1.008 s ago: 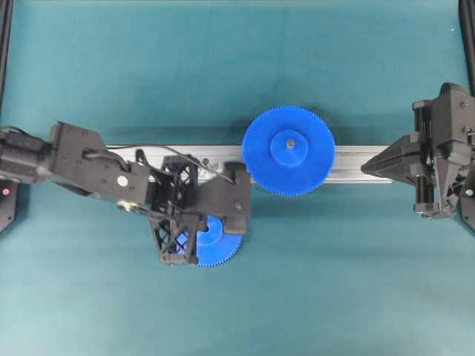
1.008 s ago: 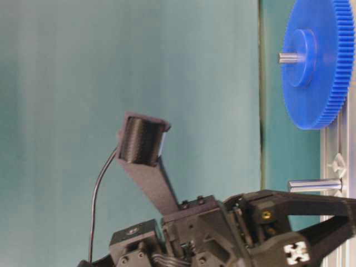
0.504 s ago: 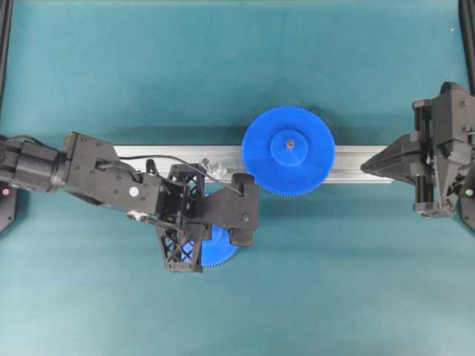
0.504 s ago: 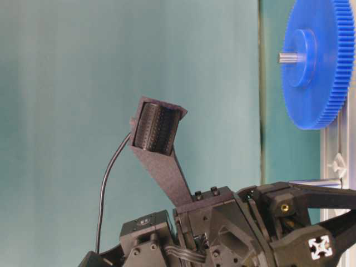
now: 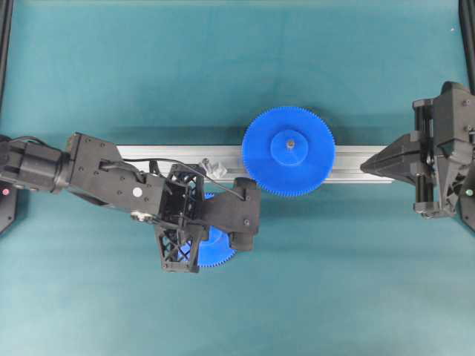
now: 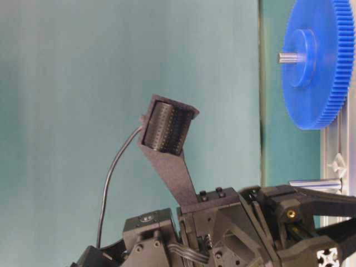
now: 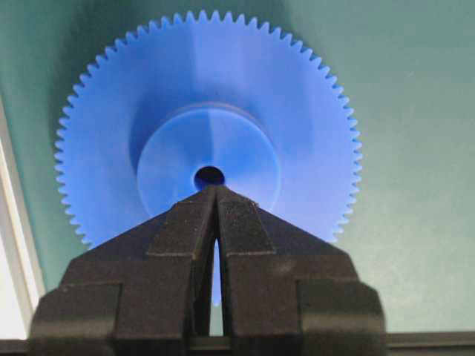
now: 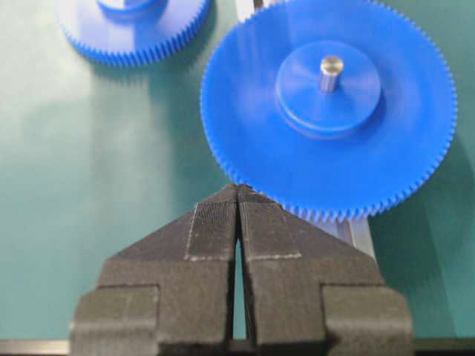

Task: Insert the small gear onto the shaft.
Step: 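Close the left gripper around the blue gear's hub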

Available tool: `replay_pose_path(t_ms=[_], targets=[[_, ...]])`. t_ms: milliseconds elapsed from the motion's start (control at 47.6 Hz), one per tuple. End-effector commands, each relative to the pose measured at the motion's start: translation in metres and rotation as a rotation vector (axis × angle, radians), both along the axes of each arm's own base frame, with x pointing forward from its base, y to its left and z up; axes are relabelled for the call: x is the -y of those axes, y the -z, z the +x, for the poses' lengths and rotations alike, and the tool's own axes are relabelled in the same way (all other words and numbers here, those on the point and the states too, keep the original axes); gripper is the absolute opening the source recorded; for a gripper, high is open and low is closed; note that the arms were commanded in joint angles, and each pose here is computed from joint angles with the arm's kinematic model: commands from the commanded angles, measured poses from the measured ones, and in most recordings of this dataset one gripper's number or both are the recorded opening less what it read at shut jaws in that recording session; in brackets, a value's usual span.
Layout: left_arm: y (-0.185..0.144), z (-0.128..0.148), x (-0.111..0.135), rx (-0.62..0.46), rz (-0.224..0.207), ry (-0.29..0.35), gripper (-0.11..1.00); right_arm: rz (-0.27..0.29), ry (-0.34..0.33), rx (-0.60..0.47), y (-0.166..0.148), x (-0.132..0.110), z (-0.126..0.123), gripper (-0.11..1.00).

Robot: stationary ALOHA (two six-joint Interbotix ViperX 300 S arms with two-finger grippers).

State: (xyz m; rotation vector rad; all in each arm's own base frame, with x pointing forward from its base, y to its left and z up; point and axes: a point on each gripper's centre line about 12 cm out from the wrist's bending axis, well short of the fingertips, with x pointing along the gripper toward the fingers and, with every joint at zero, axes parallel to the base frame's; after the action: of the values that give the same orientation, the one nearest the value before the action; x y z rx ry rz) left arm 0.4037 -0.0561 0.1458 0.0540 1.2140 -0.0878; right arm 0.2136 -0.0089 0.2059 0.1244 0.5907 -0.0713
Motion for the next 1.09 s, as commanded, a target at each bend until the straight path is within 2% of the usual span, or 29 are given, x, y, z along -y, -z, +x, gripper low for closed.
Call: replay_pose_path(t_ms=[0, 147, 273, 336, 525, 609, 672, 1071], targets=[[-0.0136, 0.0052, 0.0024, 0.042, 0.000, 0.015, 0.00, 0.001, 0.002, 0.032, -0.0094, 0.0003, 0.0049, 0.02], [-0.0132, 0.0052, 0.0024, 0.044, 0.006, 0.030, 0.00, 0.001, 0.002, 0.029, -0.0078, 0.0002, 0.0042, 0.02], [-0.0143, 0.0078, 0.0029, 0.063, 0.008, 0.042, 0.09, 0.001, 0.004, 0.037, -0.0088, 0.0006, 0.0044, 0.02], [-0.0153, 0.0085, 0.0023, 0.070, 0.006, 0.038, 0.21, -0.001, 0.003, 0.041, -0.0094, 0.0006, 0.0045, 0.02], [-0.0095, 0.0063, 0.0020, 0.049, -0.006, 0.002, 0.76, 0.000, 0.004, 0.052, -0.0101, 0.0007, 0.0050, 0.02], [-0.0087, 0.0079, 0.0009, 0.045, -0.016, -0.028, 0.91, -0.002, 0.003, 0.052, -0.0101, 0.0007, 0.0050, 0.02], [-0.0068, 0.0082, -0.0003, 0.040, -0.018, -0.038, 0.94, 0.000, 0.004, 0.052, -0.0101, 0.0007, 0.0050, 0.02], [-0.0079, 0.0111, -0.0005, 0.059, -0.025, -0.048, 0.93, 0.000, 0.004, 0.051, -0.0095, 0.0007, 0.0047, 0.02]])
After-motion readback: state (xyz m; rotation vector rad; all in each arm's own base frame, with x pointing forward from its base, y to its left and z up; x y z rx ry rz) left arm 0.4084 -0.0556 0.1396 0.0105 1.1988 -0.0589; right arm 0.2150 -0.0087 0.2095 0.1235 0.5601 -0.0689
